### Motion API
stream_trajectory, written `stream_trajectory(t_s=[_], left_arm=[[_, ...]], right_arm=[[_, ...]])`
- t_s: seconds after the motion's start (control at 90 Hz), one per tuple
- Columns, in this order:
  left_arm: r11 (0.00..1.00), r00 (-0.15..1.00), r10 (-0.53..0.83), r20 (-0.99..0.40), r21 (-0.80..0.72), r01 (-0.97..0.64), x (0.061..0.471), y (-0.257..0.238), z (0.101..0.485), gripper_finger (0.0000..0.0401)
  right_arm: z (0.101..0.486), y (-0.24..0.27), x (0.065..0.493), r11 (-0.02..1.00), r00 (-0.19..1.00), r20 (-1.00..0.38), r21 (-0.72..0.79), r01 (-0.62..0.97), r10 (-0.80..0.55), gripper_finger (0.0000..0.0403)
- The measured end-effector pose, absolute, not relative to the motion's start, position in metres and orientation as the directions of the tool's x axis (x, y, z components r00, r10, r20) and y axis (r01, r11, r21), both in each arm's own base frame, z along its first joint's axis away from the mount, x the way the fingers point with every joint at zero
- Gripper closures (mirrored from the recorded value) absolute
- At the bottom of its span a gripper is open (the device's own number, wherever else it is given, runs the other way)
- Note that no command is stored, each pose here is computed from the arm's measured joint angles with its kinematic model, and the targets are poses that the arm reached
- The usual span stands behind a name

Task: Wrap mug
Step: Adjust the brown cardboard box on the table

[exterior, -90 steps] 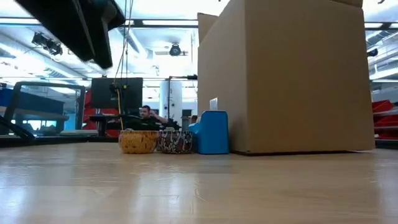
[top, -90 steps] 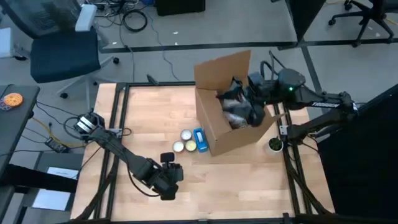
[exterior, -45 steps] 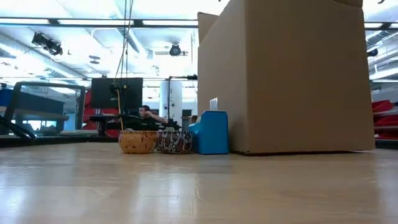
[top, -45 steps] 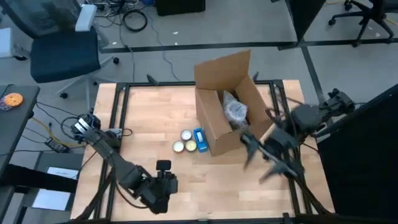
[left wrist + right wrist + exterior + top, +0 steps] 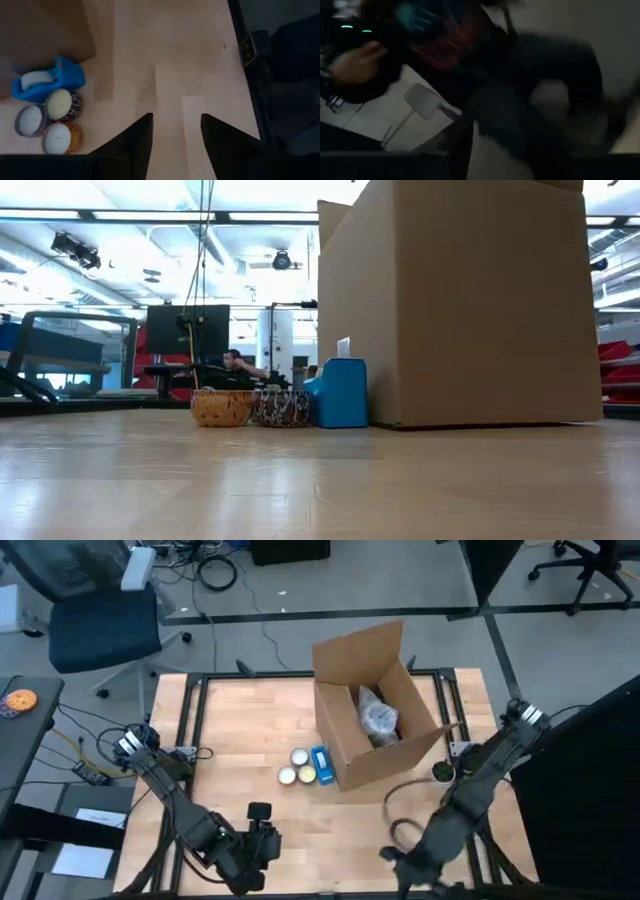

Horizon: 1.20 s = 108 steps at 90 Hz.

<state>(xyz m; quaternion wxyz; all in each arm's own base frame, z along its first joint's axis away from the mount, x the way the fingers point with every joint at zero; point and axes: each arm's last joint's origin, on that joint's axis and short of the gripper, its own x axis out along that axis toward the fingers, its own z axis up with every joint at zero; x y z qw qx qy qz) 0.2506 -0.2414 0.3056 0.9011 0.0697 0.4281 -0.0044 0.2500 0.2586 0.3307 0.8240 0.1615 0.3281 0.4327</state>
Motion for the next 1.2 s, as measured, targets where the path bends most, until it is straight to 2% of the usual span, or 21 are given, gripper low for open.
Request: stream_trajectory(t_s=[0.2,0.289,0.433,0.556,0.744,0.933,1.022,1.111,1.2], left_arm=[[0.977,0.666,0.107,-0.738,0.204,0.069,0.250,-0.241,0.306,0.0248],[0.963,0.681,0.151,-0.716,0.263,0.063,0.246,-0.242,0.306,0.0248],[0.934,0.692,0.259,-0.674,0.358,-0.001,0.236,-0.241,0.305,0.0249],[0.921,0.681,0.323,-0.657,0.382,-0.069,0.225,-0.240,0.304,0.0248],[0.930,0.676,0.323,-0.662,0.353,-0.099,0.218,-0.243,0.303,0.0249],[0.932,0.676,0.322,-0.663,0.349,-0.102,0.217,-0.244,0.303,0.0248],[0.933,0.676,0.322,-0.663,0.342,-0.109,0.217,-0.244,0.303,0.0248],[0.935,0.677,0.321,-0.663,0.333,-0.117,0.217,-0.244,0.303,0.0248],[0.936,0.677,0.321,-0.663,0.331,-0.120,0.217,-0.244,0.303,0.0248]], right_arm=[[0.286,0.252,0.286,0.671,0.406,-0.534,0.584,-0.458,0.742,0.0371],[0.270,0.240,0.297,0.727,0.389,-0.614,0.571,-0.381,0.687,0.0397],[0.252,0.210,0.309,0.859,0.403,-0.759,0.466,-0.213,0.512,0.0389],[0.248,0.184,0.317,0.933,0.443,-0.822,0.338,-0.122,0.356,0.0390],[0.248,0.143,0.335,0.985,0.527,-0.835,0.171,-0.028,0.160,0.0401],[0.246,0.101,0.343,0.981,0.535,-0.834,-0.037,0.193,-0.136,0.0402],[0.245,0.089,0.346,0.969,0.519,-0.844,-0.006,0.245,-0.137,0.0402],[0.245,0.087,0.346,0.975,0.505,-0.860,0.053,0.217,-0.065,0.0403],[0.244,0.089,0.345,0.976,0.496,-0.866,0.045,0.212,-0.068,0.0403]])
